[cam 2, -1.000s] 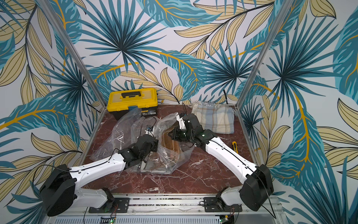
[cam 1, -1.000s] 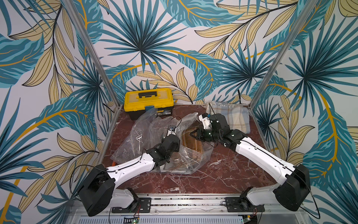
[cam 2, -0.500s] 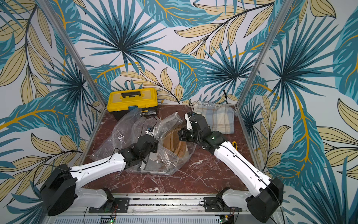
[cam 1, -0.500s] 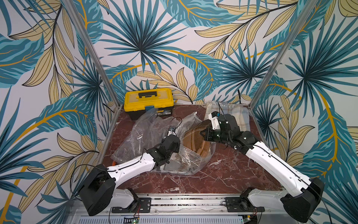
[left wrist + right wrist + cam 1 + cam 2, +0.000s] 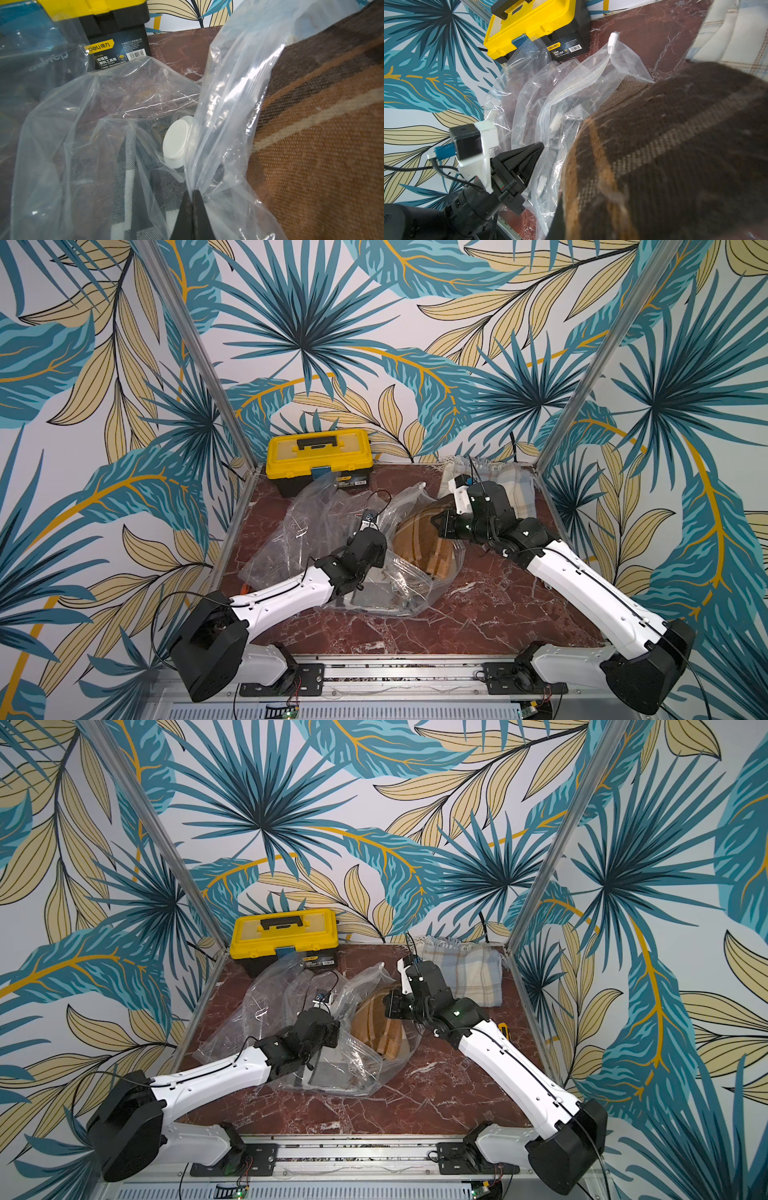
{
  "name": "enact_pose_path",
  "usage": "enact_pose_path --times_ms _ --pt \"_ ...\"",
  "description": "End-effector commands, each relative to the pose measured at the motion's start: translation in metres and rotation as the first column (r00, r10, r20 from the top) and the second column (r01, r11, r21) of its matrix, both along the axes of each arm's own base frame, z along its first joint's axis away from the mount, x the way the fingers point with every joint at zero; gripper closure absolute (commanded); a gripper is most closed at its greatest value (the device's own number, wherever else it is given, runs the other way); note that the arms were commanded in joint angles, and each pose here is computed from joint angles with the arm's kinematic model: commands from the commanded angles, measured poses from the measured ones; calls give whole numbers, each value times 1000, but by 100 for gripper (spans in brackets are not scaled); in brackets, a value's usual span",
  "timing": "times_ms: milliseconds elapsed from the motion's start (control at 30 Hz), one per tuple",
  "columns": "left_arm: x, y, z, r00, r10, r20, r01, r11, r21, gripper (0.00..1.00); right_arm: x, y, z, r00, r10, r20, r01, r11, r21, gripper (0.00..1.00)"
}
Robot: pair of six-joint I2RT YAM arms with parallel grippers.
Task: Take the blanket out of the vacuum bag
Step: Take out the blanket from the vacuum bag.
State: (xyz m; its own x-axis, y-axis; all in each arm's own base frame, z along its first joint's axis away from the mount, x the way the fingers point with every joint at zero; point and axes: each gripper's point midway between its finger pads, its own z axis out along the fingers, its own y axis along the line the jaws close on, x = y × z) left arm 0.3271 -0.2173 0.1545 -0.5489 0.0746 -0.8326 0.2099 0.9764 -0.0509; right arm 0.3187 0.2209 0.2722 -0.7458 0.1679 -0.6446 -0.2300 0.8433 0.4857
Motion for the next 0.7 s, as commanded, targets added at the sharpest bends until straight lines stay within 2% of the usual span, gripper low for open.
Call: enact_pose_path --times_ms 0,100,300,667 --pt "2 6 5 1000 22 5 -23 1000 9 100 16 6 24 995 -12 96 6 998 56 100" --pt "2 5 7 1000 17 10 -17 1000 1 100 17 -1 4 997 -37 72 37 999 4 100" --pt "0 0 11 999 -26 20 26 1000 -4 100 11 -28 -65 992 -123 -10 122 988 -93 100" --pt "4 -14 9 998 -70 7 70 997 -19 100 -1 -75 -161 955 -266 -129 211 918 -336 100"
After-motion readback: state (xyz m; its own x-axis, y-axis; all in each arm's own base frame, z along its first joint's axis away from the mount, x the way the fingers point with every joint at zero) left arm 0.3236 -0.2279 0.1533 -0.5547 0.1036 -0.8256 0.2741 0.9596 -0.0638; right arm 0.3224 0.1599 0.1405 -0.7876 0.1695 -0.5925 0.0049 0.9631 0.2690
